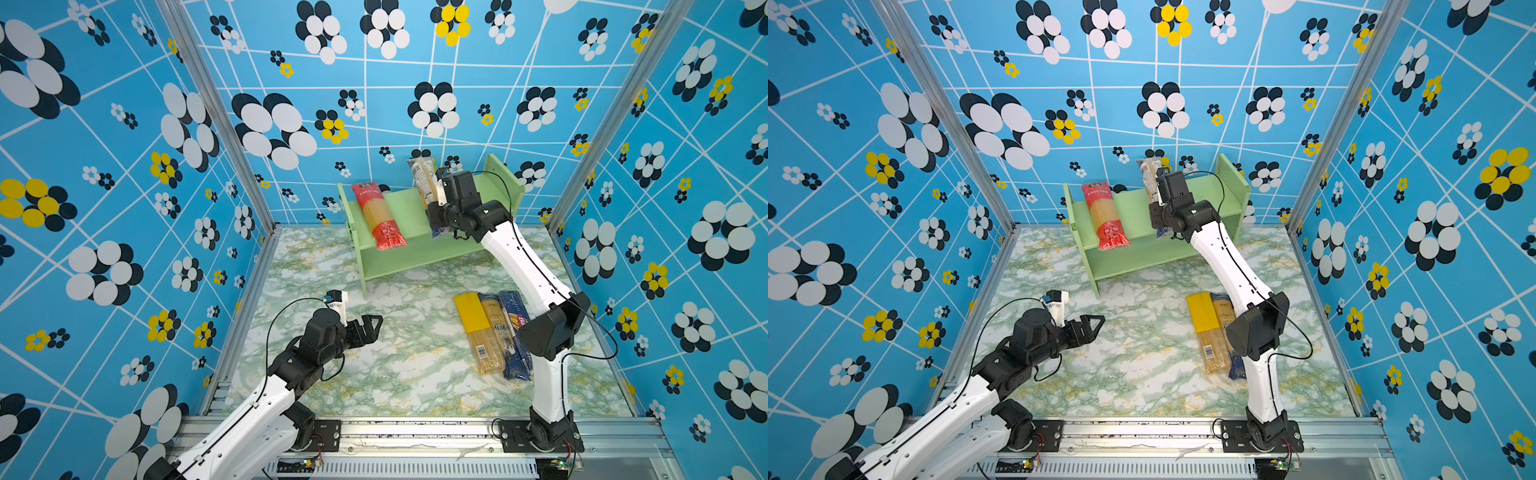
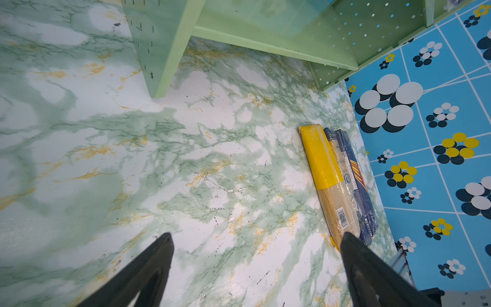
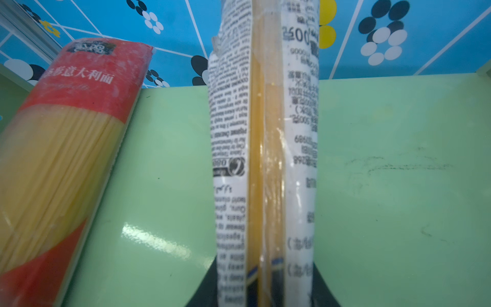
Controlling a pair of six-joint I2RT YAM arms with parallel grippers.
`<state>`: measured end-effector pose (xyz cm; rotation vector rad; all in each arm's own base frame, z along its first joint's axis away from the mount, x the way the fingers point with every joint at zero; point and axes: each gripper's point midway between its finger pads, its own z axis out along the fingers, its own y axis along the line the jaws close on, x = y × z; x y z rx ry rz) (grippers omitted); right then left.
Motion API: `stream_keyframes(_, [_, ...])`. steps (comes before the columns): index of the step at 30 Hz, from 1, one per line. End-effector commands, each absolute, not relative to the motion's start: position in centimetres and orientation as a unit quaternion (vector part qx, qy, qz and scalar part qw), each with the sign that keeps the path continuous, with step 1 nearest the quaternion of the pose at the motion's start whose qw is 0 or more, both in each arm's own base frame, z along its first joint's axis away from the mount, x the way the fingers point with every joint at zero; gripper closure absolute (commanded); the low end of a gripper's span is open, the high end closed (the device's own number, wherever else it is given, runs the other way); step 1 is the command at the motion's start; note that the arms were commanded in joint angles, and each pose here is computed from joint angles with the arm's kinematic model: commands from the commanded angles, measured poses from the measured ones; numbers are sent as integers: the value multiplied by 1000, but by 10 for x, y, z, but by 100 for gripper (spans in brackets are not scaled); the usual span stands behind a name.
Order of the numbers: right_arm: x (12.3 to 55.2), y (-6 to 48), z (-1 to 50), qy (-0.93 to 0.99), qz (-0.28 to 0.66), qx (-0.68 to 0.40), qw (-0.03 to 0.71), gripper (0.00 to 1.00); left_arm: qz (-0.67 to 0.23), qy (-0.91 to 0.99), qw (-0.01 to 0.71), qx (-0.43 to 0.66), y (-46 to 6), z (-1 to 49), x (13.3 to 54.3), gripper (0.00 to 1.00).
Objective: Arrange pasta packages on shelves
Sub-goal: Place the pasta bag on the shelf.
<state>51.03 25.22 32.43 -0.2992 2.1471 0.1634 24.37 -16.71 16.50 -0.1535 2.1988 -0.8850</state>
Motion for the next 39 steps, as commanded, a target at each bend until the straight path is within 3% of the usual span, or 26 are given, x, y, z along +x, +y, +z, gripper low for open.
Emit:
stream_keyframes(1, [521,253,321,867,64,-119,479,90,-347,854,382,-65,-165,174,246,1])
stream_keyframes(39, [512,247,281,885,61,-105,449,90,-348,853,382,-68,-164,171,243,1])
